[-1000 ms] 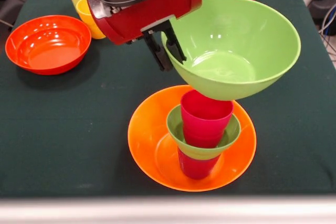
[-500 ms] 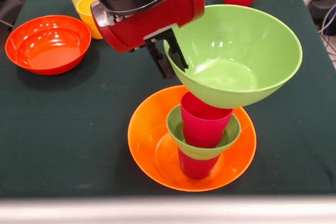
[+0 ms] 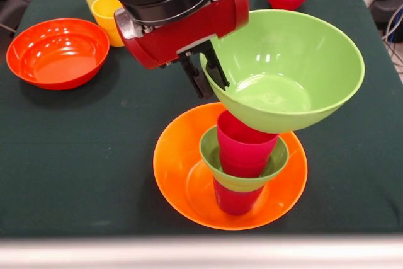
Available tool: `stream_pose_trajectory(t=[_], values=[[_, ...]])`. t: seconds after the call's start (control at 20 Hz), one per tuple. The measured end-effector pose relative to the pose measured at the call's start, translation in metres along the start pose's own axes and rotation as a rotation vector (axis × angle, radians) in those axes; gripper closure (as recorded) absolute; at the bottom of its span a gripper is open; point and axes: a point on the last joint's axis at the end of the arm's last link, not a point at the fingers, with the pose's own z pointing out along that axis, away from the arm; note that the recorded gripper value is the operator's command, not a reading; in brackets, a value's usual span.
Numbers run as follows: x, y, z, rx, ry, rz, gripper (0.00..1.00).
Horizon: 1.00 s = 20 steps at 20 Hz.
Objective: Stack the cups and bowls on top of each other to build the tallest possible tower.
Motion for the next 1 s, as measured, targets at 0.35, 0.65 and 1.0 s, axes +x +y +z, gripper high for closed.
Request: stream_pose_trajectory(t=[0.35,0.65,1.0], values=[[-0.0005,0.0007,0.0026,-0.001,0.001,-0.002,1.0],[-0.0029,0.003,0.0049,-0.004,-0.005,-0.006,1.0],[-0.0048,-0.0037,0.0029,0.024,-0.014,0.0,1.0]])
